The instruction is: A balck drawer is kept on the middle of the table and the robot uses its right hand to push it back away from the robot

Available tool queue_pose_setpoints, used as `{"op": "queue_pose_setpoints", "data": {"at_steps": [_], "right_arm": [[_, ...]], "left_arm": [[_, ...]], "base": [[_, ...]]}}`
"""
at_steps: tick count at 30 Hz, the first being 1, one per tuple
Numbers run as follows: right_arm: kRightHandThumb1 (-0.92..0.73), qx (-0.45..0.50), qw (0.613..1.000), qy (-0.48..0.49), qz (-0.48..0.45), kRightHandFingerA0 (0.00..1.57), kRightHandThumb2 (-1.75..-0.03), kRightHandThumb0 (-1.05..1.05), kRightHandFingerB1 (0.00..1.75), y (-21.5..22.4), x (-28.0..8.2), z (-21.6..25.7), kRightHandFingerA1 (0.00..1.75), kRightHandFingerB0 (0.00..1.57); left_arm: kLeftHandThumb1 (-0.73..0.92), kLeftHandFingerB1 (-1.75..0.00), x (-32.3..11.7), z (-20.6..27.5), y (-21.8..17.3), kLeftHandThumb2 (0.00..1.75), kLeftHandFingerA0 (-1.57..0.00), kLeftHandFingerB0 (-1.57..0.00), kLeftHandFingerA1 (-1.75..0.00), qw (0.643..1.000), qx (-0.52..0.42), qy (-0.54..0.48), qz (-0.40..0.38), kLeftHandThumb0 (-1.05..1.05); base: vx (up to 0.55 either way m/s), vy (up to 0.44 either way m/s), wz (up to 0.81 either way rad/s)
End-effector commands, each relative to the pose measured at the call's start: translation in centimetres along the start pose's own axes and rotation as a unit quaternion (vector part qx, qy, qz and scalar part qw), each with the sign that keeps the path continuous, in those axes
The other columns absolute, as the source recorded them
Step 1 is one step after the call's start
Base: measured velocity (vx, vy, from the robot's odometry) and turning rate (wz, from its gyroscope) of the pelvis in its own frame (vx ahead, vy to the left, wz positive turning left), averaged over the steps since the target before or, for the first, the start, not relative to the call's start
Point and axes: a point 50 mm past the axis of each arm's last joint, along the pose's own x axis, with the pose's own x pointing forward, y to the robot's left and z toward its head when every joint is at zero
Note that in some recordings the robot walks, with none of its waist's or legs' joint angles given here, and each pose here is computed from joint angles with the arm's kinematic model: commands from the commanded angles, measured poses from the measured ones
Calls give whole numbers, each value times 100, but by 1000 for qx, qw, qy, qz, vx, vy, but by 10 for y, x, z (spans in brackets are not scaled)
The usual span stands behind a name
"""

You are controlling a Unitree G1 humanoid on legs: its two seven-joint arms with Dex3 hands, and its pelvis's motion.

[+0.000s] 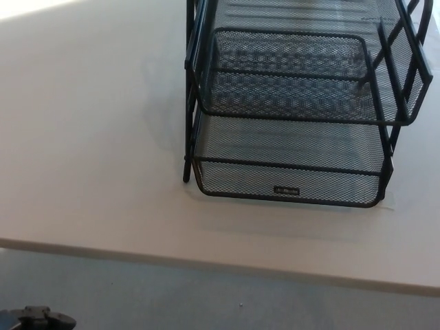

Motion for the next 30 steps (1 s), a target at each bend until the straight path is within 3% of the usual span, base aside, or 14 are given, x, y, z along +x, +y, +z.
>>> {"op": "queue_pose_setpoints", "data": {"at_steps": [1, 4, 5, 8, 9, 12, 13, 14, 17, 18, 30], "right_arm": [[-77, -36, 996, 9, -85, 57, -69, -62, 38, -9, 13, -5, 43, 42], [-83, -35, 995, 13, -87, 59, -65, -59, 37, -9, 15, -9, 41, 48], [-64, -35, 995, 16, -88, 55, -104, -52, 50, -8, 16, -11, 61, 32], [-66, -40, 995, 22, -88, 56, -105, -55, 49, -8, 16, -14, 61, 31], [-83, -43, 995, 28, -89, 60, -65, -61, 37, -8, 17, -16, 41, 48], [-82, -44, 995, 32, -88, 61, -65, -61, 37, -3, 16, -21, 41, 48], [-83, -50, 995, 34, -86, 61, -65, -61, 37, -3, 16, -22, 40, 47], [-83, -54, 994, 34, -83, 60, -66, -61, 37, -2, 16, -22, 41, 47], [-74, -53, 995, 35, -79, 58, -70, -64, 39, -1, 16, -23, 44, 44], [-63, -52, 995, 34, -77, 55, -104, -52, 50, 0, 16, -23, 61, 31], [-65, -55, 996, 40, -64, 55, -103, -56, 49, 3, 15, -25, 61, 31]], "left_arm": [[81, -34, -6, -6, 4, 65, -45, -39, -35, 1000, 11, 11, 3, -72], [76, -34, -6, -6, 4, 68, -43, -37, -36, 1000, 12, 15, 4, -77], [75, -34, -6, -6, 4, 68, -43, -37, -37, 1000, 14, 17, 4, -77], [81, -34, -6, -7, 4, 65, -45, -40, -35, 1000, 17, 19, 6, -74], [74, -34, -6, -7, 4, 67, -43, -37, -36, 1000, 14, 20, 7, -78], [75, -34, -7, -9, 1, 68, -43, -37, -36, 1000, 17, 22, 4, -78], [65, -42, -7, -10, 1, 103, -36, -21, -50, 1000, 15, 22, 2, -73], [73, -35, -7, -10, 1, 67, -43, -37, -37, 1000, 10, 21, 1, -77], [73, -35, -7, -11, 0, 68, -43, -36, -37, 1000, 4, 21, -1, -78], [79, -34, -7, -11, 0, 65, -45, -39, -36, 1000, 5, 20, -1, -74], [80, -35, -6, -11, -2, 65, -48, -41, -37, 1000, 18, 24, -8, -73]], "base": [[0, 0, 0], [0, 0, 0], [0, 0, 0], [0, 0, 0], [0, 0, 0], [0, 0, 0], [0, 0, 0], [0, 0, 0], [0, 0, 0], [0, 0, 0], [0, 0, 0]]}}
